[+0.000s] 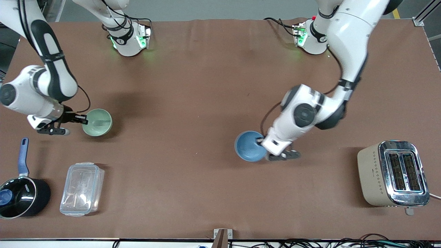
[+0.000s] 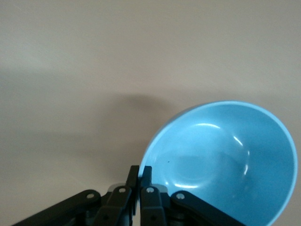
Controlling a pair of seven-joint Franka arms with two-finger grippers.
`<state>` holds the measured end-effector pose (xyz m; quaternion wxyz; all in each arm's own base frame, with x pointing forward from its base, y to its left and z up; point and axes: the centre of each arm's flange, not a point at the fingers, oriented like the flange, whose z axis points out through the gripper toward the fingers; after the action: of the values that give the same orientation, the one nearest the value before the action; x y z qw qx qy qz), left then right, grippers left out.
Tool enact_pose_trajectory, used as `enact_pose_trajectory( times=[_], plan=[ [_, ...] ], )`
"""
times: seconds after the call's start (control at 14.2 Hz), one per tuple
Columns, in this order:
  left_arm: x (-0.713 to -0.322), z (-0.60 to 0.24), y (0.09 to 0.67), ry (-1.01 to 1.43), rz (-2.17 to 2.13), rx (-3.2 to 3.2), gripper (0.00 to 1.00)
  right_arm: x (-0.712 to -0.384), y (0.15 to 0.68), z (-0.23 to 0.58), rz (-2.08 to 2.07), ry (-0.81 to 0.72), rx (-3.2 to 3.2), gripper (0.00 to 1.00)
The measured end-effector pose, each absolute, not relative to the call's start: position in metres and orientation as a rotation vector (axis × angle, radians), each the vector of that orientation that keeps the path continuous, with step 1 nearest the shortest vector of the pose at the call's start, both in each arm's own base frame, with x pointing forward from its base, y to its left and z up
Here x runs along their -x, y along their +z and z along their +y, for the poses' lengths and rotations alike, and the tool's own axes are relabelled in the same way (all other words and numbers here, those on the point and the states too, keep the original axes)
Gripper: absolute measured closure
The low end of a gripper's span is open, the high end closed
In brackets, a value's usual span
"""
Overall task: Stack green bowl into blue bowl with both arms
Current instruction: 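Slide the green bowl with the right gripper while the left gripper slides the blue bowl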
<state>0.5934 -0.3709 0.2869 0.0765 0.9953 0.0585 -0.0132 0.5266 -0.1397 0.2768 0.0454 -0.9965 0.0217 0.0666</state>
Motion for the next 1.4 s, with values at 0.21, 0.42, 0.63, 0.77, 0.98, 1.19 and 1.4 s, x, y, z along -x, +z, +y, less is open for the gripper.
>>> enact_pose_trajectory(
  times=[0.21, 0.42, 0.63, 0.77, 0.98, 1.19, 1.4],
  plan=[
    [-0.555, -0.439, 0.263, -0.102, 0.22, -2.985, 0.96, -0.56, 0.358, -0.141, -0.005, 0.216, 3.019, 0.94],
    [-0.523, -0.49, 0.239, -0.15, 0.244, -2.984, 0.96, -0.581, 0.398, -0.12, -0.046, 0.181, 3.023, 0.94],
    [-0.506, -0.512, 0.228, -0.166, 0.235, -2.985, 0.96, -0.595, 0.417, -0.073, -0.003, 0.173, 3.034, 0.94],
    [-0.507, -0.513, 0.221, -0.156, 0.239, -2.973, 0.91, -0.599, 0.418, -0.036, 0.032, 0.186, 3.04, 0.94],
    [-0.517, -0.509, 0.224, -0.129, 0.254, -2.957, 0.77, -0.599, 0.416, 0.022, 0.108, 0.212, 3.052, 0.94],
    [-0.554, -0.488, 0.266, -0.031, 0.306, -2.946, 0.47, -0.597, 0.413, 0.073, 0.243, 0.225, 3.061, 0.94],
    [-0.601, -0.425, 0.34, 0.106, 0.324, -3.035, 0.19, -0.589, 0.404, 0.145, 0.445, 0.185, 3.039, 0.94]
  ],
)
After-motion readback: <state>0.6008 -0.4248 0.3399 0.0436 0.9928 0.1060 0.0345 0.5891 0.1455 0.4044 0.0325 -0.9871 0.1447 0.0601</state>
